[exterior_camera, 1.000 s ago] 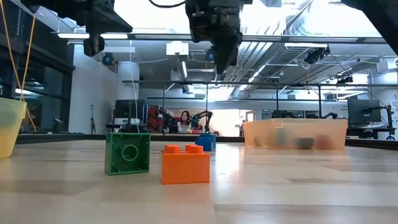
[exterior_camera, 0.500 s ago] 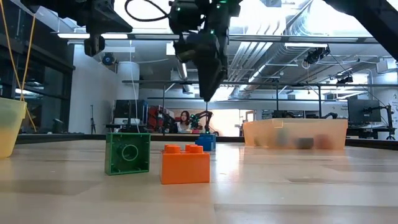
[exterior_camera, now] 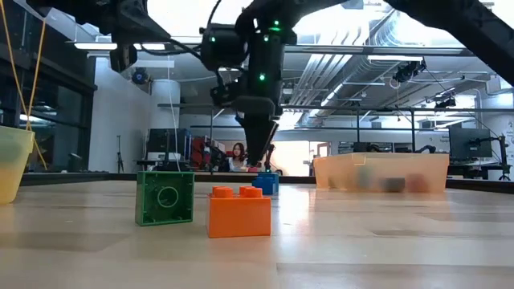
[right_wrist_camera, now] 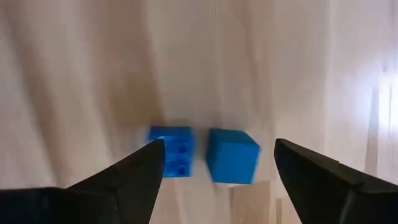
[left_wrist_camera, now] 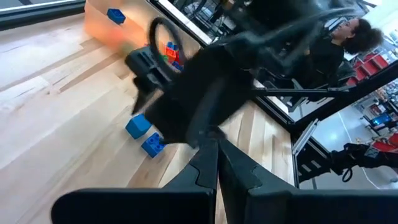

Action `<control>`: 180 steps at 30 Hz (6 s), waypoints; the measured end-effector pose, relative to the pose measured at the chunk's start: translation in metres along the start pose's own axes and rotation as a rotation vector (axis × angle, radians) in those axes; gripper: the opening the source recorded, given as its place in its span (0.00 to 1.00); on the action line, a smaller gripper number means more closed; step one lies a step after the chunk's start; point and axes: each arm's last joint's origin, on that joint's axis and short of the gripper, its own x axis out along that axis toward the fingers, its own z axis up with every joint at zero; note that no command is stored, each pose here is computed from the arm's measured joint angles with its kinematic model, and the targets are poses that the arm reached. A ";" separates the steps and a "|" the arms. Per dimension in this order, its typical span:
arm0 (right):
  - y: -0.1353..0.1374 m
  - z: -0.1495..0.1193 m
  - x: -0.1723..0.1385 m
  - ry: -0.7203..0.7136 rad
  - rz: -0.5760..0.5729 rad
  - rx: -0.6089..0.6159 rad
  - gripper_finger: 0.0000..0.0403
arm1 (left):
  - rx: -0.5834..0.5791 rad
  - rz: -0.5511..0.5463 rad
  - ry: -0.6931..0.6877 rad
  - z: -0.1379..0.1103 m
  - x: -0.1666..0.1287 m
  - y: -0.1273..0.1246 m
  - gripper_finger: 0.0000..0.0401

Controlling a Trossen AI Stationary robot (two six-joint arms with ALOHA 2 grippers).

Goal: Sort blocks by size
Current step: Put the small blue wooden block into the orange bin, then put the small blue game piece into the orange bin

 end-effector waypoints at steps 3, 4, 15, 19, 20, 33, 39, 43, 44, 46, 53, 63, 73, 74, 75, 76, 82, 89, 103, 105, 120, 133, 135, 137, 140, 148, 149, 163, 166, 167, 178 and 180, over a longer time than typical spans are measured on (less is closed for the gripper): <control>-0.017 -0.001 0.002 0.007 -0.012 0.094 0.74 | 0.001 0.000 0.000 0.000 0.000 0.000 0.00; -0.024 -0.002 0.001 0.014 -0.015 0.116 0.74 | 0.000 0.001 0.001 0.000 0.000 0.000 0.00; -0.055 -0.019 -0.019 0.078 0.173 0.172 0.74 | 0.008 -0.012 0.024 -0.002 0.000 0.000 0.00; -0.037 -0.038 -0.033 0.071 0.149 0.125 0.74 | 0.026 -0.004 0.025 -0.002 -0.003 0.001 0.00; -0.034 -0.049 -0.036 0.070 0.147 0.143 0.74 | 0.026 -0.002 0.021 -0.002 -0.004 0.001 0.00; -0.010 -0.146 -0.057 -0.400 0.187 0.680 0.74 | 0.181 0.018 -0.143 0.011 -0.021 0.003 0.00; -0.022 -0.088 -0.018 -0.368 0.132 0.540 0.74 | 0.168 0.029 -0.161 0.015 -0.018 0.005 0.00; -0.029 -0.061 0.010 -0.219 0.121 0.444 0.74 | 0.129 0.031 -0.139 0.013 -0.017 0.006 0.00; -0.029 -0.058 0.016 -0.173 0.123 0.417 0.74 | 0.125 0.029 -0.137 0.013 -0.017 0.006 0.00; -0.028 -0.054 0.024 -0.110 0.130 0.388 0.74 | 0.121 0.032 -0.130 0.012 -0.017 0.007 0.00; -0.026 -0.050 0.036 -0.133 0.119 0.385 0.74 | 0.119 0.035 -0.124 0.012 -0.016 0.007 0.00; -0.030 -0.057 0.049 -0.148 0.073 0.392 0.62 | 0.108 0.032 -0.124 0.012 -0.016 0.007 0.00; -0.029 -0.058 0.055 -0.187 0.074 0.412 0.37 | 0.106 0.032 -0.125 0.012 -0.016 0.007 0.00; -0.029 -0.057 0.055 -0.197 0.076 0.421 0.34 | 0.106 0.033 -0.125 0.012 -0.016 0.007 0.00; -0.029 -0.056 0.055 -0.213 0.079 0.433 0.32 | 0.107 0.035 -0.126 0.012 -0.016 0.007 0.00; -0.029 -0.055 0.055 -0.225 0.083 0.443 0.32 | 0.107 0.037 -0.127 0.012 -0.016 0.007 0.00; -0.035 -0.068 0.018 -0.179 0.036 0.408 0.32 | 0.110 0.040 -0.129 0.012 -0.016 0.007 0.00; -0.062 -0.134 -0.072 -0.094 -0.262 0.458 0.32 | 0.111 0.044 -0.127 0.012 -0.015 0.007 0.00; -0.095 -0.246 -0.096 -0.324 -0.314 1.206 0.42 | 0.097 0.089 -0.065 0.010 0.002 0.013 0.00; -0.098 -0.244 -0.095 -0.346 -0.312 1.203 0.46 | 0.085 0.095 -0.054 0.010 0.005 0.014 0.00; -0.064 -0.175 -0.101 -0.722 0.269 0.913 0.57 | 0.058 0.080 -0.038 0.009 0.007 0.014 0.00; 0.041 -0.110 -0.024 -0.577 0.181 0.117 0.57 | 0.057 0.080 -0.038 0.009 0.007 0.014 0.00; 0.040 -0.098 -0.017 -0.570 0.159 0.080 0.57 | 0.047 0.080 -0.038 0.009 0.007 0.014 0.00; 0.038 -0.088 -0.010 -0.565 0.144 0.056 0.57 | 0.033 0.080 -0.038 0.009 0.007 0.014 0.00; 0.030 -0.081 0.007 -0.512 0.132 0.064 0.57 | 0.032 0.079 -0.038 0.009 0.007 0.014 0.00; 0.007 -0.078 0.019 -0.466 0.198 0.283 0.57 | 0.033 0.079 -0.038 0.009 0.007 0.014 0.00; 0.007 -0.077 0.018 -0.472 0.202 0.287 0.57 | 0.033 0.079 -0.038 0.009 0.007 0.014 0.00; 0.003 -0.055 -0.007 -0.616 0.173 0.196 0.57 | 0.037 0.054 -0.012 0.006 0.007 0.012 0.00; 0.003 -0.054 -0.009 -0.628 0.175 0.202 0.57 | 0.040 0.048 -0.008 0.006 0.007 0.011 0.00; 0.003 -0.054 -0.009 -0.626 0.175 0.202 0.57 | 0.041 0.046 -0.007 0.006 0.007 0.010 0.00; 0.008 -0.068 -0.001 -0.462 0.057 0.103 0.86 | 0.045 0.041 -0.004 0.005 0.008 0.010 0.00; 0.007 -0.068 -0.001 -0.465 0.052 0.123 0.89 | 0.045 0.041 -0.003 0.005 0.008 0.010 0.00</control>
